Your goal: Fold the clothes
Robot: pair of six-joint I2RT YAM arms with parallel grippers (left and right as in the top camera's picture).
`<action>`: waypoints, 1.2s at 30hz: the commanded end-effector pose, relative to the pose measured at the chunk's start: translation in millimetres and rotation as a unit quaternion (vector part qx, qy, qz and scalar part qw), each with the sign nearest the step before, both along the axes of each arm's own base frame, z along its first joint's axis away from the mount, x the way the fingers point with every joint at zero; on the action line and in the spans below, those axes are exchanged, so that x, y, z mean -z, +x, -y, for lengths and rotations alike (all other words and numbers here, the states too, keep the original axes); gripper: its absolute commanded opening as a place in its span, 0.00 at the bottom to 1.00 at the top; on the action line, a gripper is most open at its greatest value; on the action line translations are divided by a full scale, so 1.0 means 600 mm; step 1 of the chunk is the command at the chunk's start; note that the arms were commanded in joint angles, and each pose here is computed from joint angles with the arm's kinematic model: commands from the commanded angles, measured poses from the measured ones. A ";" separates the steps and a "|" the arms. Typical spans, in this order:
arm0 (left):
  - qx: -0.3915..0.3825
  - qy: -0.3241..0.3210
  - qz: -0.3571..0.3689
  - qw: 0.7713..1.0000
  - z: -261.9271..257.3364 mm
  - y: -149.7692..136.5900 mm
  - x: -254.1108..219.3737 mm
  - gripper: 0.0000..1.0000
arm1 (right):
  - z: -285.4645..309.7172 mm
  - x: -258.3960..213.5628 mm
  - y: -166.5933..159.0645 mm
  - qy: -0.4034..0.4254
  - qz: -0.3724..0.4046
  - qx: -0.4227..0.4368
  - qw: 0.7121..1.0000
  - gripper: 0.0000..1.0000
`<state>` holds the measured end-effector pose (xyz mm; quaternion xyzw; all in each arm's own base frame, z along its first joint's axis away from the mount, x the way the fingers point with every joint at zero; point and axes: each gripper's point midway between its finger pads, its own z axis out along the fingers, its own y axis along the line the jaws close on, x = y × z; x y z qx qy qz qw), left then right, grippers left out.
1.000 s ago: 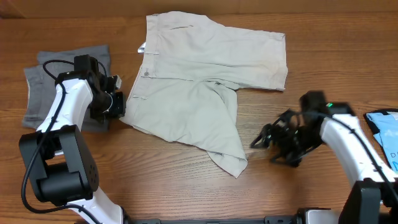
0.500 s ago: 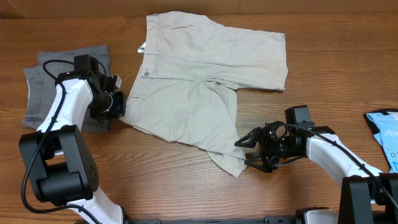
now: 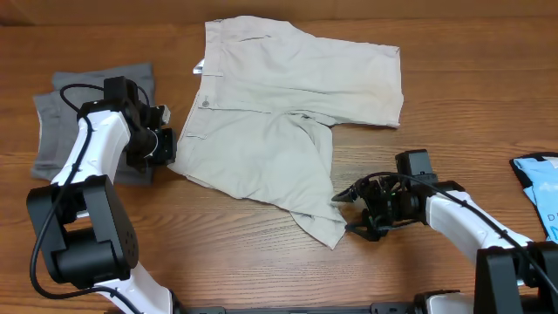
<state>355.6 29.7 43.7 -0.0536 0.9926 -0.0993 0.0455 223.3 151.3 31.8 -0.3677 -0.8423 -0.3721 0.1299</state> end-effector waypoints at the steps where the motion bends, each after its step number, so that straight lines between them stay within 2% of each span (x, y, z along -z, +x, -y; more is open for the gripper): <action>1: -0.007 -0.005 0.008 1.000 0.004 -0.001 -0.011 0.05 | -0.014 0.002 0.004 -0.010 -0.009 0.016 1.000 0.76; 6: -0.007 -0.010 0.005 1.000 0.007 -0.003 -0.012 0.05 | -0.040 0.021 -0.003 -0.034 -0.013 0.000 0.999 0.71; 7: -0.007 -0.010 0.004 1.000 0.007 -0.004 -0.012 0.05 | -0.042 0.027 -0.007 -0.040 -0.017 -0.005 0.999 0.66; 9: -0.007 -0.010 0.003 1.000 0.007 -0.005 -0.011 0.05 | -0.042 0.034 -0.012 -0.042 -0.025 -0.008 0.999 0.55; 13: -0.007 -0.011 0.002 1.000 0.007 -0.005 -0.011 0.05 | -0.036 0.033 0.001 -0.041 0.003 -0.019 0.999 0.19; 17: -0.007 -0.010 0.003 1.000 0.007 -0.005 -0.011 0.04 | -0.014 0.013 0.037 -0.049 0.060 -0.036 0.996 0.04; 20: -0.007 -0.010 0.004 1.000 0.007 -0.004 -0.011 0.04 | 0.027 -0.017 0.077 -0.104 0.115 -0.063 0.986 0.04; 21: -0.006 -0.010 0.004 1.000 0.007 -0.004 -0.011 0.04 | 0.041 -0.039 0.100 -0.128 0.154 -0.084 0.976 0.04; 27: -0.005 -0.010 0.007 1.000 0.007 -0.002 -0.012 0.04 | 0.089 -0.212 0.208 -0.259 0.329 -0.173 0.892 0.04; 32: -0.005 -0.009 0.012 1.000 0.006 0.002 -0.012 0.04 | 0.126 -0.337 0.246 -0.364 0.386 -0.189 0.827 0.04; 36: -0.005 -0.009 0.012 1.000 0.006 0.002 -0.012 0.04 | 0.164 -0.366 0.251 -0.433 0.385 -0.205 0.789 0.04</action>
